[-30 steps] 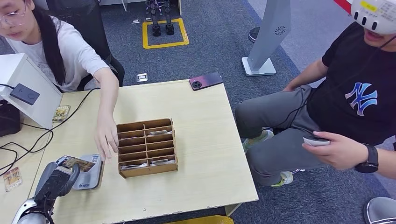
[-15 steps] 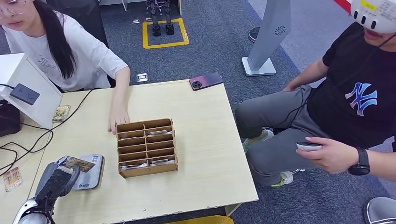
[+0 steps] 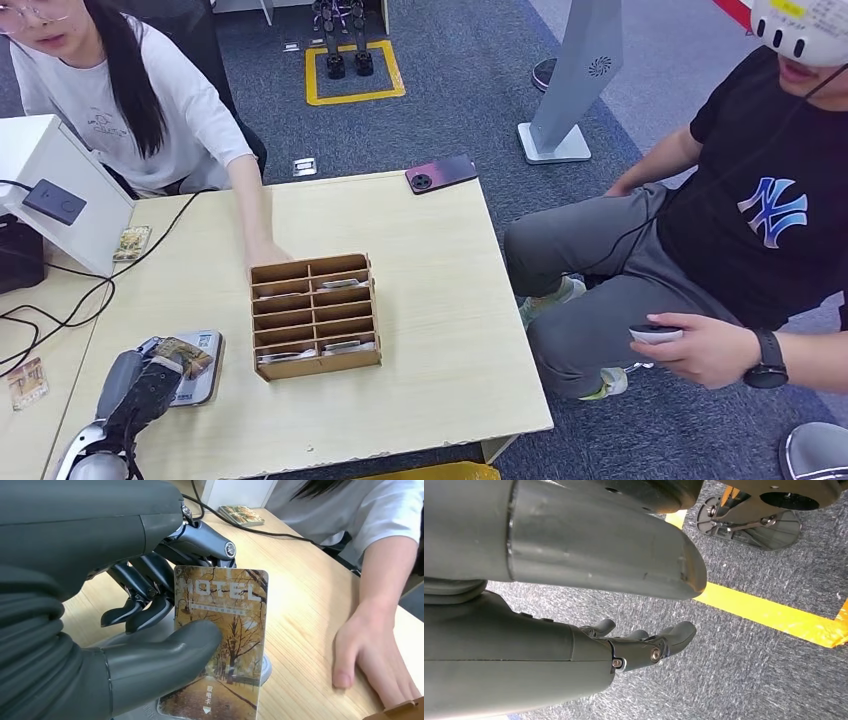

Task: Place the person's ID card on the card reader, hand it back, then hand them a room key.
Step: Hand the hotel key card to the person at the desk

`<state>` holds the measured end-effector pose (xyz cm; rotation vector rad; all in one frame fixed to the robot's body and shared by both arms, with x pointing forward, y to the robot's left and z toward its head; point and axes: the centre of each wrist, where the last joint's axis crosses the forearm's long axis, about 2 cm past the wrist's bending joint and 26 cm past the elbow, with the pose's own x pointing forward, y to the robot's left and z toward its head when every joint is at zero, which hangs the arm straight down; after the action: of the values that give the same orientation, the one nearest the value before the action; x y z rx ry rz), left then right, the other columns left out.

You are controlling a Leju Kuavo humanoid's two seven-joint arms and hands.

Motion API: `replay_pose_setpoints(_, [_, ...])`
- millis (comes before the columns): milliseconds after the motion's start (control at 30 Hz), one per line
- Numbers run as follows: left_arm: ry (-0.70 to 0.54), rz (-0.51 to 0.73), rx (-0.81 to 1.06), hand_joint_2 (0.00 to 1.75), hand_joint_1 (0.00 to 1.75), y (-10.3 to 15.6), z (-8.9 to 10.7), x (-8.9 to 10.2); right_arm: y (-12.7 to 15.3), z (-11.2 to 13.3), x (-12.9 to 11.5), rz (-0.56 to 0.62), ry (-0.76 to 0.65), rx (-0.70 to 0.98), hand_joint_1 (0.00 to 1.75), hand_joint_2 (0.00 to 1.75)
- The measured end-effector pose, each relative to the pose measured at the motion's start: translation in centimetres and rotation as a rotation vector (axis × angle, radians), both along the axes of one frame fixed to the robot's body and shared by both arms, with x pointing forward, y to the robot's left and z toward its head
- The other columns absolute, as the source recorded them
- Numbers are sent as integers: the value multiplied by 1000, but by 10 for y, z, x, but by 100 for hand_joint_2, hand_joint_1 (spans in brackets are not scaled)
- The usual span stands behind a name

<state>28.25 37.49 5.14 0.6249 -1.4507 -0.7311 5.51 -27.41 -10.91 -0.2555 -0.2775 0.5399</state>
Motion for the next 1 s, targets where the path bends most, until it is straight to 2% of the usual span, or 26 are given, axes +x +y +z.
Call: replay_pose_setpoints(1000, [28, 57, 100, 175, 175, -1, -16, 4, -1, 0, 0, 14, -16, 3, 0, 0])
